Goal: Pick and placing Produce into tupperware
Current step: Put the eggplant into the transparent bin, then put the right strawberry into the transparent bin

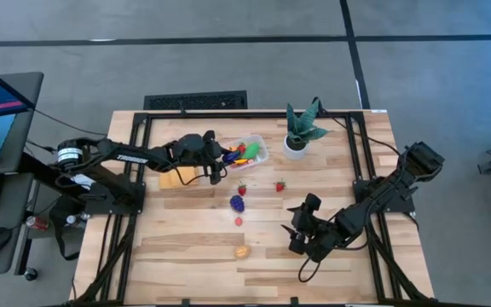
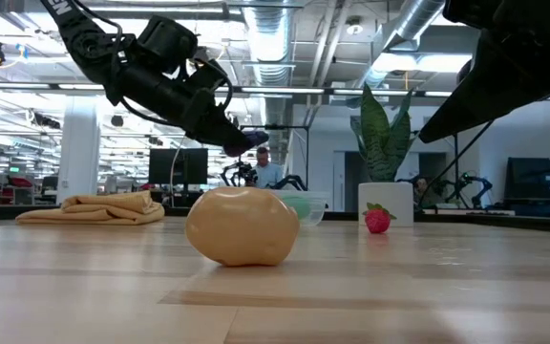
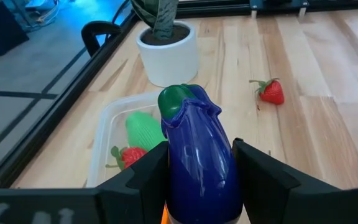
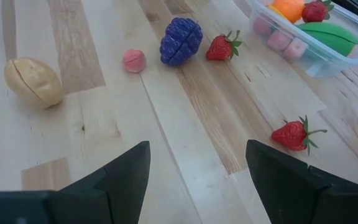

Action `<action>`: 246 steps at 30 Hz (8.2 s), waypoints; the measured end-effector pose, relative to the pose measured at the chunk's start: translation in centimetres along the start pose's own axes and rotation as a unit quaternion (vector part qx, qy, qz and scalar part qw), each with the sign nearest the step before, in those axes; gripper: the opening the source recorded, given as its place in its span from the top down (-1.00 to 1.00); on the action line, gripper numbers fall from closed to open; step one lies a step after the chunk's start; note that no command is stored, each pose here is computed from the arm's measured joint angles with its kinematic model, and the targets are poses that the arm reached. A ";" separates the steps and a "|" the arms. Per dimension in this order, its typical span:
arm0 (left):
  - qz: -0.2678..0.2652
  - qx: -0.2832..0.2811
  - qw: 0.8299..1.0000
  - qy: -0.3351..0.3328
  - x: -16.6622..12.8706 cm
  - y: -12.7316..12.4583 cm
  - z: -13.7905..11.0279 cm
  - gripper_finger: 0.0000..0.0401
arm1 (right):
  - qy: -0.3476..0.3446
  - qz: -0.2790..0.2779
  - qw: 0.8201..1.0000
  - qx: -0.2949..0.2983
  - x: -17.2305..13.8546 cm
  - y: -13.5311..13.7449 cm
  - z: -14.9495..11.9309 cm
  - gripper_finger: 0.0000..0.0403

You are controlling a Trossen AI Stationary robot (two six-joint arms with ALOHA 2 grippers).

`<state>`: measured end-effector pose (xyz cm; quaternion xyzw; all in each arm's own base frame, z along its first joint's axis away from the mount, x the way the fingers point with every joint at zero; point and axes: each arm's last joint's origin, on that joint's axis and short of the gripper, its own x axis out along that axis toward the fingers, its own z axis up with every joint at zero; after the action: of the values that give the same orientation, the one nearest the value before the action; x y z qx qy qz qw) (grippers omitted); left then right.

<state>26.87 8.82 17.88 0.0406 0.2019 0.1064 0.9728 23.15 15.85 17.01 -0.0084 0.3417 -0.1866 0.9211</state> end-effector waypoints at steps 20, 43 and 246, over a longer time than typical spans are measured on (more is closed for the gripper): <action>0.003 -0.023 1.000 0.007 2.8 0.0 -1.6 0.20 | 0.001 -0.005 1.000 0.004 0.3 -0.2 0.2 -0.29; -0.014 -0.049 0.998 0.027 4.9 1.0 -2.4 0.10 | 0.002 -0.004 1.000 0.003 0.3 -0.2 0.1 -0.29; -0.453 0.158 0.860 -0.176 -19.5 -7.4 7.1 -0.12 | -0.137 -0.150 0.963 0.179 20.1 -14.1 7.8 0.24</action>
<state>13.71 -3.03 30.98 0.1163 0.0374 -0.3879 0.9136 37.31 -5.19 12.36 0.0804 0.1679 -0.3778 0.9070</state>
